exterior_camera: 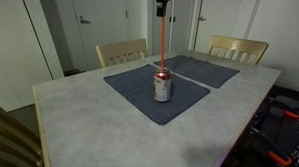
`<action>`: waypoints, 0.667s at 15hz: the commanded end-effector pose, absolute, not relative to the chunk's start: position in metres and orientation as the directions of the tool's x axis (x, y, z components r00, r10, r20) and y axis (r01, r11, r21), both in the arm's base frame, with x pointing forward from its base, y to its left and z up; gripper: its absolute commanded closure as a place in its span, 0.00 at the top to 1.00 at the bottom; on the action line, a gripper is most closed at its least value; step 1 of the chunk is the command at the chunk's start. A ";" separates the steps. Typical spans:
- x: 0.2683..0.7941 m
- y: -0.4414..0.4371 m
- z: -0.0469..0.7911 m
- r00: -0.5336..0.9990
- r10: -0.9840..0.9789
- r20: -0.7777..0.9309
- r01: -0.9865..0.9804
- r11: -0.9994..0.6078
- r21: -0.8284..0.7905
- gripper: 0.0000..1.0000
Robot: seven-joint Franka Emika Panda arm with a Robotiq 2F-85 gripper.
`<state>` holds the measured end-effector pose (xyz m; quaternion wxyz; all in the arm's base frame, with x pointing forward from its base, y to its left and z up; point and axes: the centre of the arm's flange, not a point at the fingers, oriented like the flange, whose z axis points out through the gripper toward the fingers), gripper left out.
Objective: Remove the straw from the can and put it on the table
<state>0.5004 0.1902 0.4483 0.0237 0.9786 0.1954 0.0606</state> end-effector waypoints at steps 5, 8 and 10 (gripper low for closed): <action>0.486 0.193 0.482 0.908 0.398 0.134 0.380 -0.914 0.141 0.02; 0.486 0.194 0.490 0.903 0.403 0.146 0.381 -0.911 0.156 0.02; 0.485 0.194 0.494 0.901 0.406 0.153 0.382 -0.910 0.164 0.02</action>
